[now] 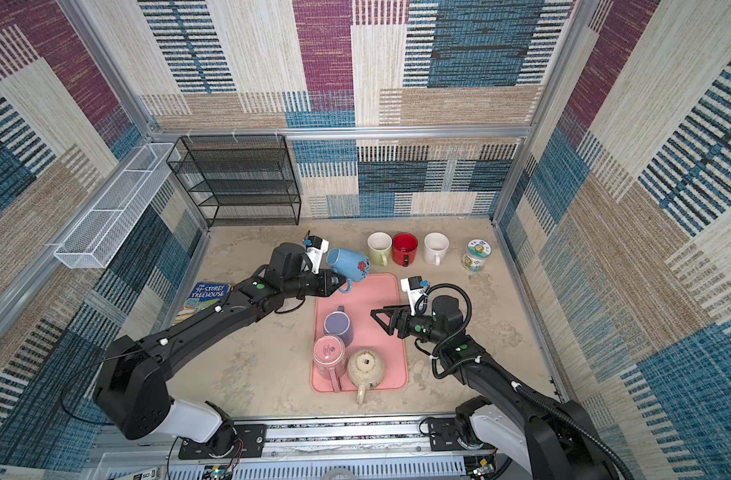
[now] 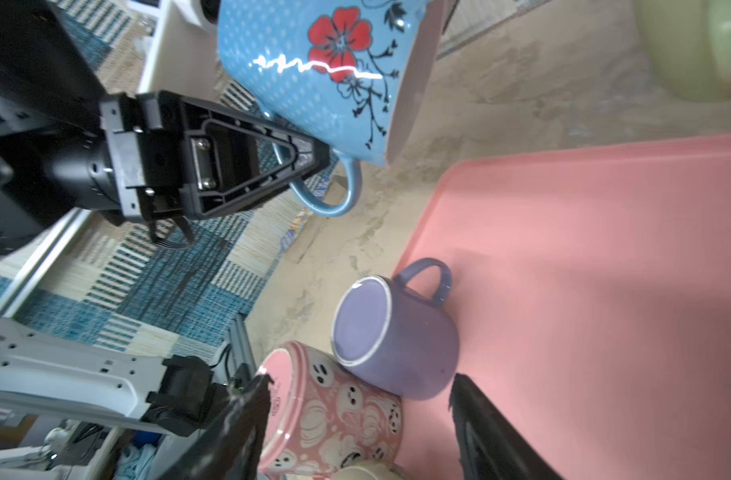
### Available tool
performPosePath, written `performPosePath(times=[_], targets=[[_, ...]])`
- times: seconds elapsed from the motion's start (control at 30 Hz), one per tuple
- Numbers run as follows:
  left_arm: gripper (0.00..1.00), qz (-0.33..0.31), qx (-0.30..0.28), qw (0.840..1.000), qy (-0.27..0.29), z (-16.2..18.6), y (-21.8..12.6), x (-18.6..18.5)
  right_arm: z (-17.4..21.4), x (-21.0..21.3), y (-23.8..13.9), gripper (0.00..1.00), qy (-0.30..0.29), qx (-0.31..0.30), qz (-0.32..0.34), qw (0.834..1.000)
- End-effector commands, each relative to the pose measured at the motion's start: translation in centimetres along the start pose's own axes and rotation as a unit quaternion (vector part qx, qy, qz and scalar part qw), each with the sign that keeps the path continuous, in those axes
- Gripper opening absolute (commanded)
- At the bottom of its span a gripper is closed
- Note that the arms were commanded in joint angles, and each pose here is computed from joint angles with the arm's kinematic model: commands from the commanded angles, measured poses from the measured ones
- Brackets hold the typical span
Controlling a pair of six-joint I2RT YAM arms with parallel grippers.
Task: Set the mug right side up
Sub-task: 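Tilt the blue dotted mug toward the right gripper while it reaches for the handle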
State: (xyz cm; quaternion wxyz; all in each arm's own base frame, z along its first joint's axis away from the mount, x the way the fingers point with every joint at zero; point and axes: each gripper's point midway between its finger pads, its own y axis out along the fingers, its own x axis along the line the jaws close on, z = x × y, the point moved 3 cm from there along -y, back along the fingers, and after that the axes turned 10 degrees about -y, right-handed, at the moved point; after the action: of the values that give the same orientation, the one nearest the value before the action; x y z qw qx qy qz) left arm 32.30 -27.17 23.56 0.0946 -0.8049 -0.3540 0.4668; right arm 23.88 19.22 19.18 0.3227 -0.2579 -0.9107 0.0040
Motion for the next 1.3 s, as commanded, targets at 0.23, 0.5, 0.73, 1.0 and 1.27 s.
performPosePath(times=[0.23,0.5,0.73,1.0,1.27], targets=[[0.00,0.179,-0.069,0.981,-0.034,-2.3,-3.8,-4.7,-4.6,3.9,0.7,0.70,-0.020,-0.054,-0.125,0.991],[0.00,0.221,-0.064,0.972,-0.040,-2.4,-4.6,-5.9,-7.0,4.4,2.1,0.44,-0.021,-0.054,-0.152,0.987],[0.00,0.245,-0.063,0.967,-0.040,-2.7,-4.6,-6.3,-8.6,4.4,3.2,0.49,-0.017,-0.055,-0.165,0.985],[0.00,0.286,-0.070,0.955,-0.037,-3.2,-4.5,-7.1,-9.8,4.2,4.5,0.50,-0.016,-0.050,-0.175,0.983],[0.00,0.299,-0.067,0.951,-0.028,-3.3,-4.7,-7.8,-10.5,3.9,5.2,0.43,-0.008,-0.054,-0.182,0.982]])
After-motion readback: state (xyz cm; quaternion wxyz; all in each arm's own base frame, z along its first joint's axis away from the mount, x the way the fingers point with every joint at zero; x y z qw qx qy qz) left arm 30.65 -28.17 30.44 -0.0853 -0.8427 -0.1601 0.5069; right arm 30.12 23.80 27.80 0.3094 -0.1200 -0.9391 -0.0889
